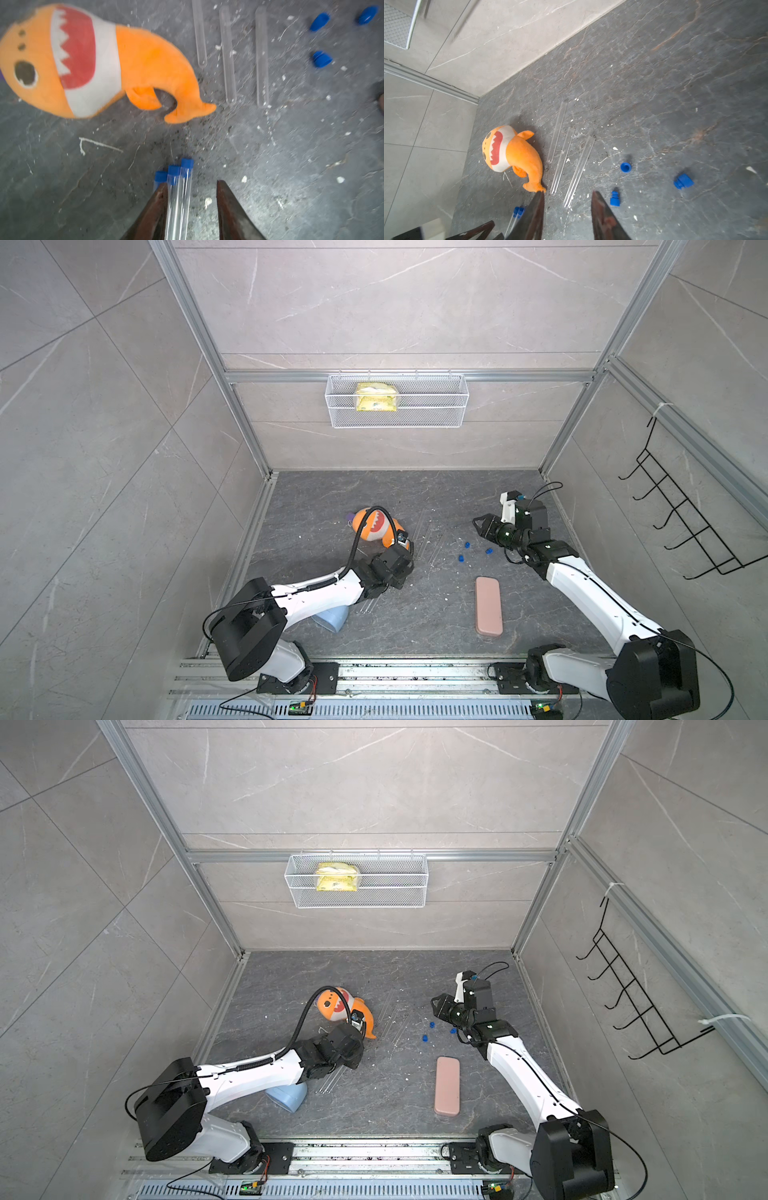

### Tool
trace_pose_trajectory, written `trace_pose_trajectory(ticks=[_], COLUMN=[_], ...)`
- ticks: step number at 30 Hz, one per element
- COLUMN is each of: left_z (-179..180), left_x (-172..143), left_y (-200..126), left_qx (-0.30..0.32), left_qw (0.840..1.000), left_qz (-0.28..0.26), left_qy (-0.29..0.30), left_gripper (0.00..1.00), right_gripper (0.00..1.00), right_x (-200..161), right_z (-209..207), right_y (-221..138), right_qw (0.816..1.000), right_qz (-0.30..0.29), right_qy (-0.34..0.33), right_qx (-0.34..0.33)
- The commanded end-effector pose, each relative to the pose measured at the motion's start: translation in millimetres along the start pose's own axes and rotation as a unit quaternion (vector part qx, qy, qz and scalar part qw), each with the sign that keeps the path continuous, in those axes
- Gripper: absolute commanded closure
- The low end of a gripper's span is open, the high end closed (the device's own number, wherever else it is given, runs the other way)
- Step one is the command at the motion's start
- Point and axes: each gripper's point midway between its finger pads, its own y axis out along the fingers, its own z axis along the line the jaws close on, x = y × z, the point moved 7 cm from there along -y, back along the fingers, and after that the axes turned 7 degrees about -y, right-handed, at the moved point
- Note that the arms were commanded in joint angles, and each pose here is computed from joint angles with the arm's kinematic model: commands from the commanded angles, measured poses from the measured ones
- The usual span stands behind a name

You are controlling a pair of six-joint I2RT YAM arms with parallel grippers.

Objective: Remove stoppers from test tubes
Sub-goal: Pick up the test tube at the center of the board.

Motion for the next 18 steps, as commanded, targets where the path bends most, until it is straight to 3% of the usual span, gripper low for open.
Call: trace_pose_trajectory(ticks=[1, 18], left_z=[8, 11], left_x=[-9, -30], left_y=[-8, 7], left_qx=[-0.002, 0.017], left_qw=[0.999, 0.996], left_qz=[0.015, 0.067], left_qy=[-0.043, -0.057], left_gripper=[0.59, 0.6], right_gripper=[0.6, 0.6], right_x=[-15, -18], right_z=[2, 14], right_y=[2, 9], right_qw=[1.0, 0.999], right_qz=[0.022, 0.031], right_qy=[0.002, -0.014], right_qx=[0.007, 0.008])
